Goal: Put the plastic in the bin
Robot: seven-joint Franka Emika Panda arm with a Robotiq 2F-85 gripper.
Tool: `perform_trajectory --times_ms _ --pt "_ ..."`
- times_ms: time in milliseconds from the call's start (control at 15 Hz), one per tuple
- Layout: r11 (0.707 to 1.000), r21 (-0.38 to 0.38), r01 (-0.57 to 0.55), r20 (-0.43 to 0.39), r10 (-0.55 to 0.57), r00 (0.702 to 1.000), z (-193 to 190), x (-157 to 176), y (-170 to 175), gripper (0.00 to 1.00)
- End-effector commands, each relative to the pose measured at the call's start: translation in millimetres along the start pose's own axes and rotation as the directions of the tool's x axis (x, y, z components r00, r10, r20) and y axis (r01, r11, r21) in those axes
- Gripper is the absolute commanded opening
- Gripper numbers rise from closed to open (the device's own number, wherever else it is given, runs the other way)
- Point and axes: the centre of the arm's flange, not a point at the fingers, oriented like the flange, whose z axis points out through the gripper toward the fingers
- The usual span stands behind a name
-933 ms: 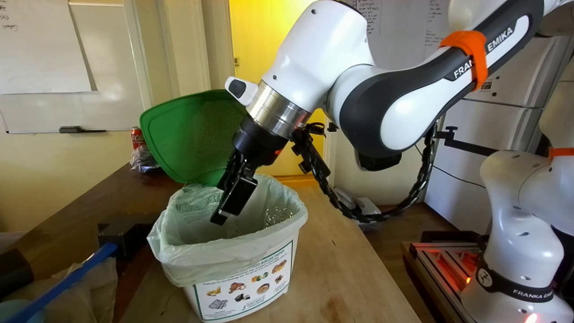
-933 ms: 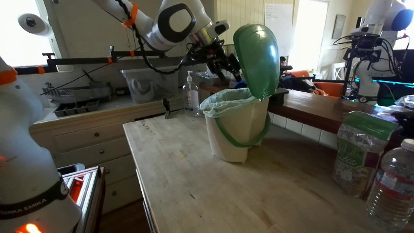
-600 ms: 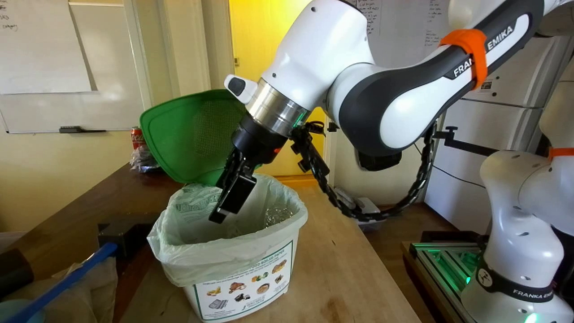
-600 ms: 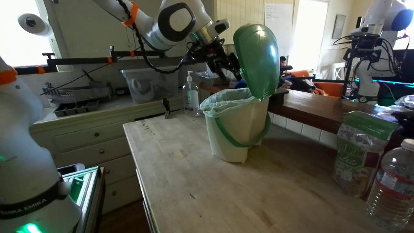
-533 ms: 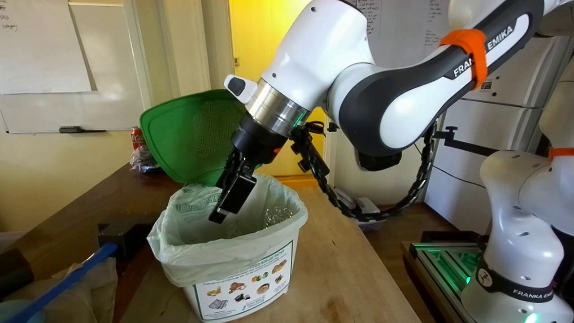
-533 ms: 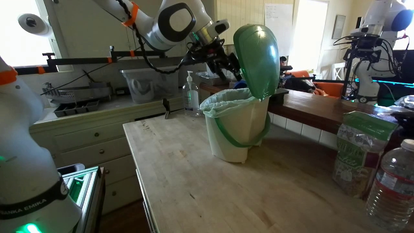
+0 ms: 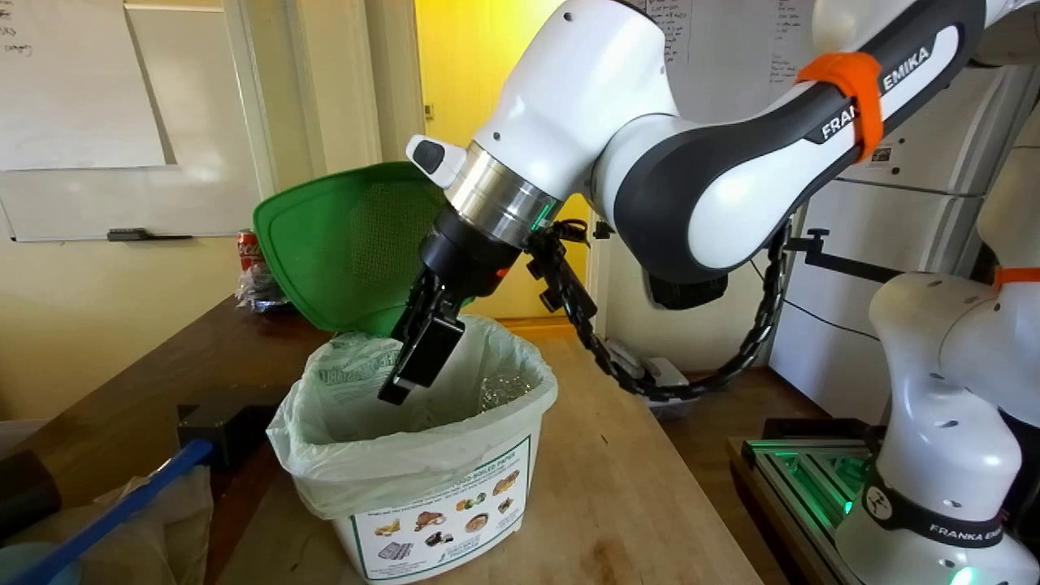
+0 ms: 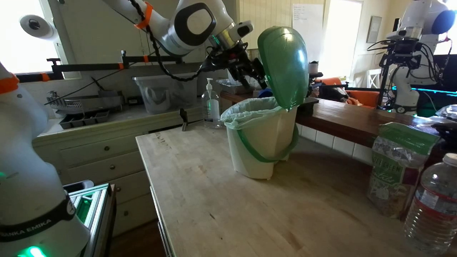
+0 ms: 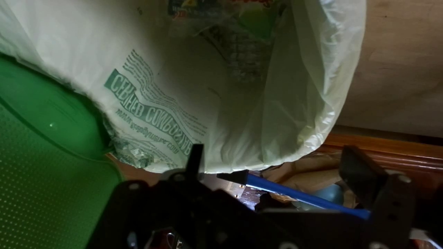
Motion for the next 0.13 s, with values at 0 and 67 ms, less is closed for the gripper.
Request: perform_trajectory --times_ms 0,67 --pt "1.0 0.0 0.0 0.0 0.0 1.0 0.0 0.0 0.0 1.0" --pt "1.0 0.0 0.0 0.0 0.0 1.0 0.0 0.0 0.0 1.0"
